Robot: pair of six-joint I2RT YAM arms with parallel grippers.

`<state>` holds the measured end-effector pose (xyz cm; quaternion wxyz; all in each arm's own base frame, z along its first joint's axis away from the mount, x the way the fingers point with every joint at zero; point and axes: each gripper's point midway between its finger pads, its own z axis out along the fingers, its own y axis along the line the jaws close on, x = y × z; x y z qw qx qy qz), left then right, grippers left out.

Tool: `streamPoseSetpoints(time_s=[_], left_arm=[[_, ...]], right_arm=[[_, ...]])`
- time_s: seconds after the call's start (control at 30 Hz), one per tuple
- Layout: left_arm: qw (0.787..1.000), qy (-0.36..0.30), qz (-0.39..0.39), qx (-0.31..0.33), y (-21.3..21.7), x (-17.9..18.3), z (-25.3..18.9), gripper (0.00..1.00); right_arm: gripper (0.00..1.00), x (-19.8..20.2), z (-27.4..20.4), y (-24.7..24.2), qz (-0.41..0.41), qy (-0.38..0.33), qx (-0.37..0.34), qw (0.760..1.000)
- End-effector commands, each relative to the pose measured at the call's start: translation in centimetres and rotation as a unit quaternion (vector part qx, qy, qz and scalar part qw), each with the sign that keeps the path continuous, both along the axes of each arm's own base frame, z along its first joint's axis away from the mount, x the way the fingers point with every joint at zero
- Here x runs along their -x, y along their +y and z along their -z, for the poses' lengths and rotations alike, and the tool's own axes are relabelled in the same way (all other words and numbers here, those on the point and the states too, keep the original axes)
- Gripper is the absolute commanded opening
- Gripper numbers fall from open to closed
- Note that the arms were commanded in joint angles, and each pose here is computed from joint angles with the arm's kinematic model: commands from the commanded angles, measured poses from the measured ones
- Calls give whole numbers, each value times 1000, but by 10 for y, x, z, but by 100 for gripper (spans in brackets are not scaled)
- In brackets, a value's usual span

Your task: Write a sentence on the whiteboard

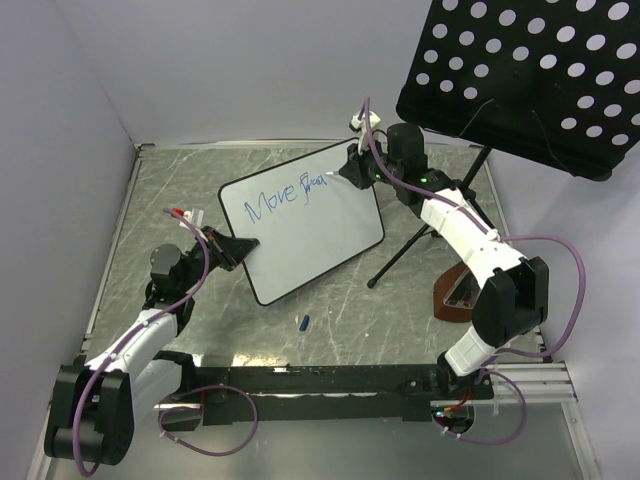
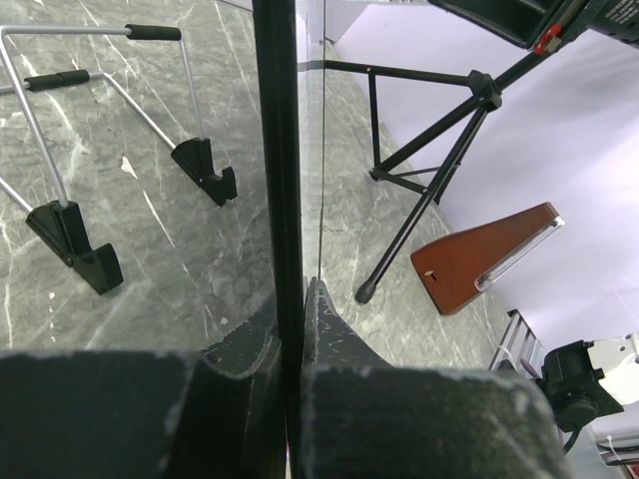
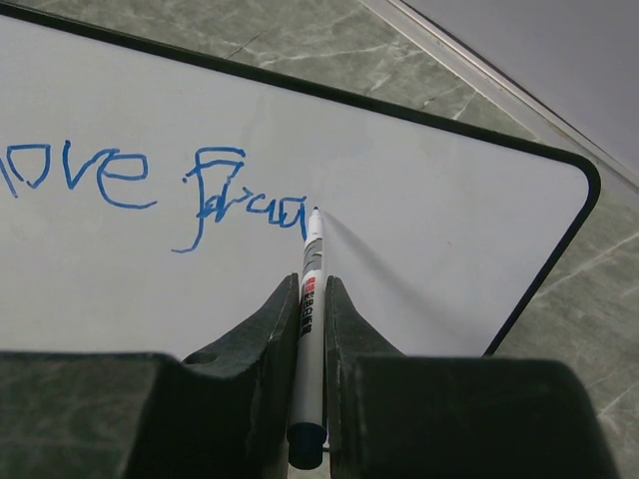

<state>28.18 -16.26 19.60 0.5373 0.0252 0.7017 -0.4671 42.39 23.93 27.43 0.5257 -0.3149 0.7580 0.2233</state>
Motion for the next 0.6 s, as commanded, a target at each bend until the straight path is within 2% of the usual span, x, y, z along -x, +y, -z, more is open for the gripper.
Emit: streamPoseSetpoints(time_s=[0.0, 0.57], left_arm=[[998, -40, 20, -41, -3, 2, 0, 1], [998, -44, 22, -41, -4, 3, -2, 1]], right_arm=[[0, -13, -31, 1, 9, -37, -19, 999], [0, -8, -7, 3, -4, -8, -6, 1000]])
